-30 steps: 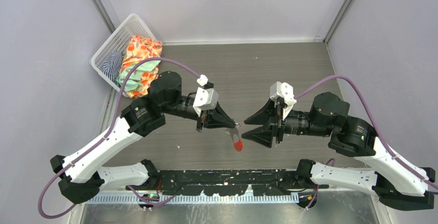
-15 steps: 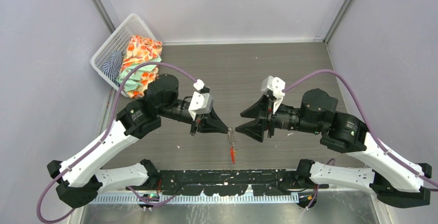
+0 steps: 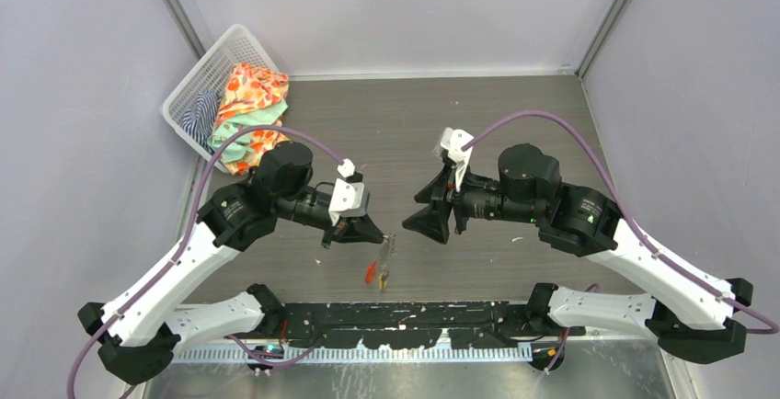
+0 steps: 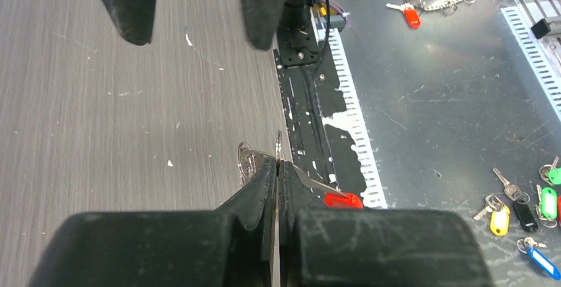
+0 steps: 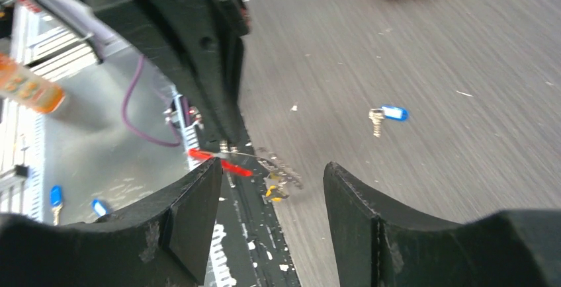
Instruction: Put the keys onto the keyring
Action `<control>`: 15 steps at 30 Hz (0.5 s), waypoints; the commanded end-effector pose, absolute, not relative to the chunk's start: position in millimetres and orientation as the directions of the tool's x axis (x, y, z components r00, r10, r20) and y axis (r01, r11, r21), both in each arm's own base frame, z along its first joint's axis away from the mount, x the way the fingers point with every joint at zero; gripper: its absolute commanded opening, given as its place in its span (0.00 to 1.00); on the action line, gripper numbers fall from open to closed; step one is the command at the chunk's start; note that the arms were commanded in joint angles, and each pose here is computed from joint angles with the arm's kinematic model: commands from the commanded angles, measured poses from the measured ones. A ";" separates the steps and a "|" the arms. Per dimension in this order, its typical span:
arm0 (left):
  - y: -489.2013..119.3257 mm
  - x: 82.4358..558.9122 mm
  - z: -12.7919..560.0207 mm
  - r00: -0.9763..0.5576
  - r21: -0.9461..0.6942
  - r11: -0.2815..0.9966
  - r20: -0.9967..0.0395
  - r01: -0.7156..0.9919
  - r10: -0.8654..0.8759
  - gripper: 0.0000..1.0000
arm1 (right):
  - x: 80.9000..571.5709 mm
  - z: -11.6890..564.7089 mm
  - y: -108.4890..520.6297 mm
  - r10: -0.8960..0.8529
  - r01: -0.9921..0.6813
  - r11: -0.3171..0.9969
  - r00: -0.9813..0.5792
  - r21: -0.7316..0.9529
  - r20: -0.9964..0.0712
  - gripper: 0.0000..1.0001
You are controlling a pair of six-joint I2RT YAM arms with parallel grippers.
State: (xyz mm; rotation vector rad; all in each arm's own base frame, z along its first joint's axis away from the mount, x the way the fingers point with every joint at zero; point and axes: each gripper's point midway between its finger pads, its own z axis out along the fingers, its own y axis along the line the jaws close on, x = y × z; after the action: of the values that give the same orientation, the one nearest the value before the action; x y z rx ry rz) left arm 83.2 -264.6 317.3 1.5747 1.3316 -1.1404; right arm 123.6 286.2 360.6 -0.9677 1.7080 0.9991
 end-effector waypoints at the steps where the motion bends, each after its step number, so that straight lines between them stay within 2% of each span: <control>1: -261.9 79.0 324.9 0.078 0.019 -0.193 -0.950 0.981 0.302 0.00 | 94.6 389.0 292.2 -0.132 -0.964 0.184 -0.219 0.193 -0.967 0.63; 6: -266.6 81.7 326.7 0.020 -0.039 -0.177 -0.948 0.983 0.318 0.00 | 81.2 378.4 306.5 -0.238 -0.969 0.075 -0.247 0.236 -0.939 0.55; 15: -268.4 77.4 338.4 0.010 -0.059 -0.209 -0.949 0.976 0.315 0.00 | 88.2 364.2 318.8 -0.313 -0.975 0.054 -0.221 0.215 -0.924 0.48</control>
State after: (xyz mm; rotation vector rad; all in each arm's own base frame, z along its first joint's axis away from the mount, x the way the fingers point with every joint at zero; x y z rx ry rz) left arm 86.0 -269.1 315.2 1.6022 1.4305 -1.1817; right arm 93.5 318.2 343.5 -1.2725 1.7167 1.1687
